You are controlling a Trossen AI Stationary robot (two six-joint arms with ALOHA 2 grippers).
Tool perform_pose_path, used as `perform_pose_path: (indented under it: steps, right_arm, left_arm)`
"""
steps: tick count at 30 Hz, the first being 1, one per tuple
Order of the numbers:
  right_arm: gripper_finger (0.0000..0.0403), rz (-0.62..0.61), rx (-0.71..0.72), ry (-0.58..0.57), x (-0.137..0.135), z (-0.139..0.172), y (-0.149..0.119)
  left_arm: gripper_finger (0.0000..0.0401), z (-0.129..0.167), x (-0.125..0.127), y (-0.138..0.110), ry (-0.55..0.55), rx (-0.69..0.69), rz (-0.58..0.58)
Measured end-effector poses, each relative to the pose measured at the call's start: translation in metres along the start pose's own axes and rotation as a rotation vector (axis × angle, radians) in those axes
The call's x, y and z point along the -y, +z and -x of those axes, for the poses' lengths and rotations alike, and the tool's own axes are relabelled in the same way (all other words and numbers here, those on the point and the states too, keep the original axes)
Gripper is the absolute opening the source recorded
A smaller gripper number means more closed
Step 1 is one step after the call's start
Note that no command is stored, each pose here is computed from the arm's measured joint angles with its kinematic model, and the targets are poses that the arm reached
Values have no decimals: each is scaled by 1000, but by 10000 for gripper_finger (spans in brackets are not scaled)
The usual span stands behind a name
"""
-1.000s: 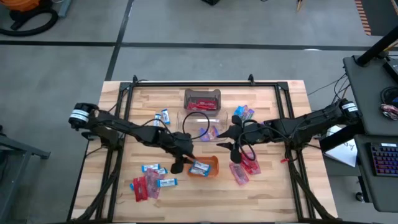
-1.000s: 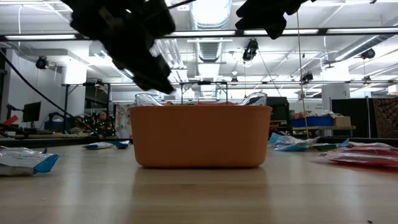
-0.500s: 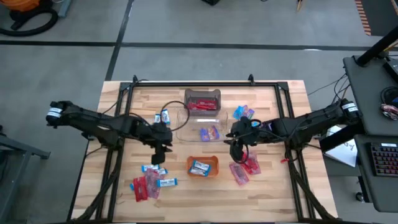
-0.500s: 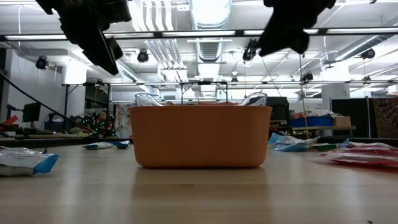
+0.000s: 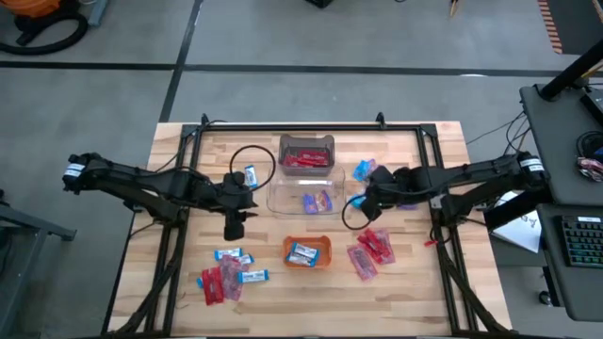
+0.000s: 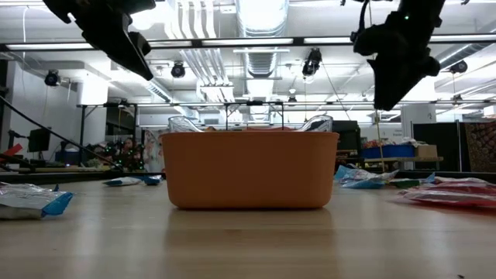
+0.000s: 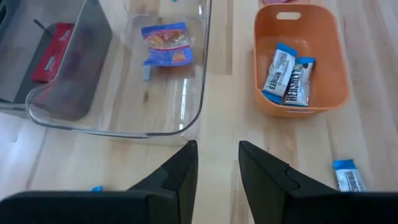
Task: Sort candy
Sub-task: Put the blue candy into the clear transparent bin
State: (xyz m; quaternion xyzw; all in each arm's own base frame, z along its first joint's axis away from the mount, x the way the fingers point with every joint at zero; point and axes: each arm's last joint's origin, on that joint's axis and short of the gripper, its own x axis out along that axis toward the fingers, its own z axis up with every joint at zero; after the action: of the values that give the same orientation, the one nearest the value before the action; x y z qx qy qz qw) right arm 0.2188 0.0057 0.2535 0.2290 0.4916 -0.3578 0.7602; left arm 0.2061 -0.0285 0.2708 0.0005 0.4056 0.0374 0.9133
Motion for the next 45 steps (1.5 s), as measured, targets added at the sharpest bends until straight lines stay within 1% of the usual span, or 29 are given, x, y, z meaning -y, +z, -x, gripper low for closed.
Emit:
perform_pose_path:
  steps: [3,8,11,17,26,31,36,41,43,45]
  right_arm:
    - [157,-30,-14,-14,5,-3,4]
    - [190,-66,-54,-39,13,-15,5]
    - [199,-104,-65,-61,18,-25,2]
    - [201,-203,-54,-65,25,-47,-4]
    - [201,-296,-14,-33,34,-78,-14]
    - [201,-320,3,-9,37,-91,-23]
    - [201,-358,12,50,39,-104,-32]
    - [201,-371,41,97,40,-113,-39]
    - [200,-370,58,96,40,-114,-38]
    - [190,-370,79,79,41,-114,-38]
  left_arm:
    - [100,0,0,0,9,-1,-12]
    - [100,-2,-2,0,85,6,-14]
    - [100,-2,-2,0,95,7,-15]
    - [100,-2,-3,0,102,7,-47]
    - [100,-2,-3,2,122,21,-60]
    - [100,-2,-3,2,128,23,-63]
    - [100,-2,-3,2,127,24,-63]
    - [100,-2,-3,2,127,27,-62]
    - [100,-2,-3,3,127,29,-61]
    - [100,-2,-3,3,127,31,-61]
